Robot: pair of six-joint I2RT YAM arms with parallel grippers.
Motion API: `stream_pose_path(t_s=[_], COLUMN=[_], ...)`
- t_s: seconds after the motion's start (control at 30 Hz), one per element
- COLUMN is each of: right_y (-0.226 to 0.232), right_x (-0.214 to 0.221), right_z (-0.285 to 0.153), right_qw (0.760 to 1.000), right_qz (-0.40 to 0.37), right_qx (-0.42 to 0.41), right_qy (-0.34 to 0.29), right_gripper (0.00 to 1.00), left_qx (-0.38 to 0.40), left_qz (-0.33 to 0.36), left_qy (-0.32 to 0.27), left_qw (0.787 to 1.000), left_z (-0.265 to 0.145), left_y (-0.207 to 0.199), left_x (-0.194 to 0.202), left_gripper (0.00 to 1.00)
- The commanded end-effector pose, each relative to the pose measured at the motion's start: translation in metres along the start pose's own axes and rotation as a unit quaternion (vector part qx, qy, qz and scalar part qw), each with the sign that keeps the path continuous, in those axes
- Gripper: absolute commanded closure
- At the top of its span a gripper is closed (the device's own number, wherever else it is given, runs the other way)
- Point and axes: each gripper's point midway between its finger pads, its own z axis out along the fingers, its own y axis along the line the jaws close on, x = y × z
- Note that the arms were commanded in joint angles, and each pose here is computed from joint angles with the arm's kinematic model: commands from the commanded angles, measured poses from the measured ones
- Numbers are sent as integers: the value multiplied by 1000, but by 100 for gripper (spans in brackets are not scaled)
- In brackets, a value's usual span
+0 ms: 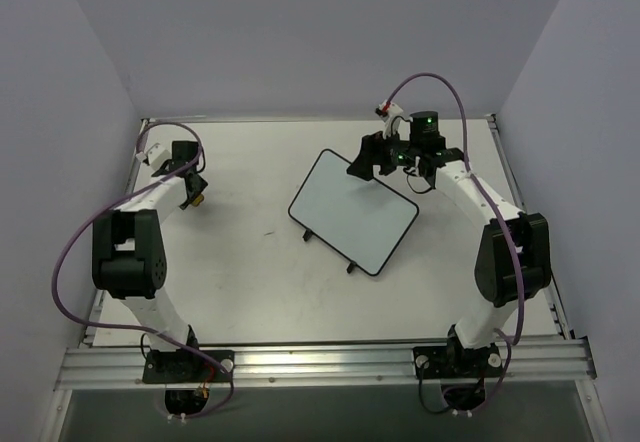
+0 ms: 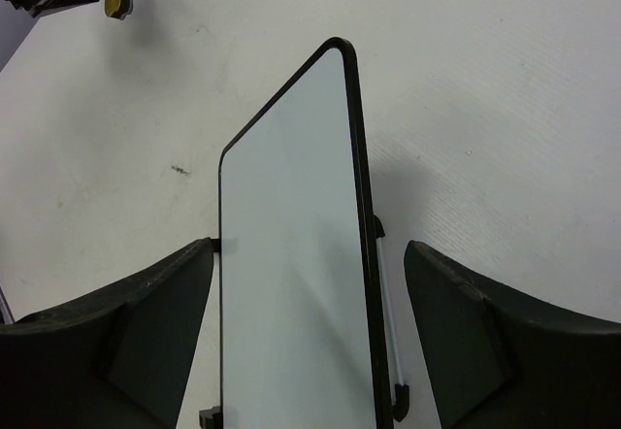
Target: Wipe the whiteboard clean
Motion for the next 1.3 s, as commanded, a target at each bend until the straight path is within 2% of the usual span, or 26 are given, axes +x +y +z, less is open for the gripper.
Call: stream_pose_path(t_s=[0.0, 0.13, 0.23, 0.4, 0.53, 0.63, 0.67, 0.7, 0.73, 0.83, 0.93, 1.03, 1.17, 1.27], right_y=[9, 10, 10, 10, 10, 7, 6, 5, -4, -14, -17, -13, -13, -2], right_x=[-23, -25, -27, -35, -51, -72, -78, -88, -101, -121, -130, -123, -107, -103], right_z=[-11, -11, -12, -16, -26, -36, -39, -45, -57, -90, -133, -164, -195, -206], right_qw=[1000, 999, 999, 999, 998, 994, 993, 991, 984, 970, 953, 936, 909, 902], right_qz=[-19, -20, -20, -27, -13, -8, 6, 10, 27, 57, 92, 104, 127, 131], right_qx=[4, 5, 6, 15, 34, 64, 76, 90, 125, 171, 192, 231, 287, 284], right_qy=[-24, -26, -29, -39, -59, -84, -92, -100, -121, -165, -216, -243, -274, -297], right_gripper=[24, 24, 23, 22, 21, 16, 12, 0, 0, 0, 0, 0, 0, 0], left_qx=[6, 6, 11, 52, 153, 240, 277, 323, 357, 435, 486, 518, 511, 501], left_qz=[-30, -37, -40, -47, -16, 39, 65, 89, 119, 191, 236, 236, 247, 260], left_qy=[-13, -20, -30, -52, -49, -66, -64, -62, -44, -19, -26, -41, -60, -71], left_qw=[999, 999, 999, 996, 987, 968, 957, 940, 925, 880, 841, 821, 821, 822], left_z=[-16, -24, -33, -63, -112, -177, -203, -231, -259, -316, -366, -395, -399, -397], left_y=[6, 9, 10, 0, -40, -82, -100, -115, -125, -140, -135, -116, -87, -70], left_x=[-16, -22, -30, -54, -76, -79, -66, -65, -47, -25, -11, -17, -22, -23], left_gripper=[35, 12, 6, 5, 4, 3, 3, 6, 6, 6, 6, 6, 6, 6])
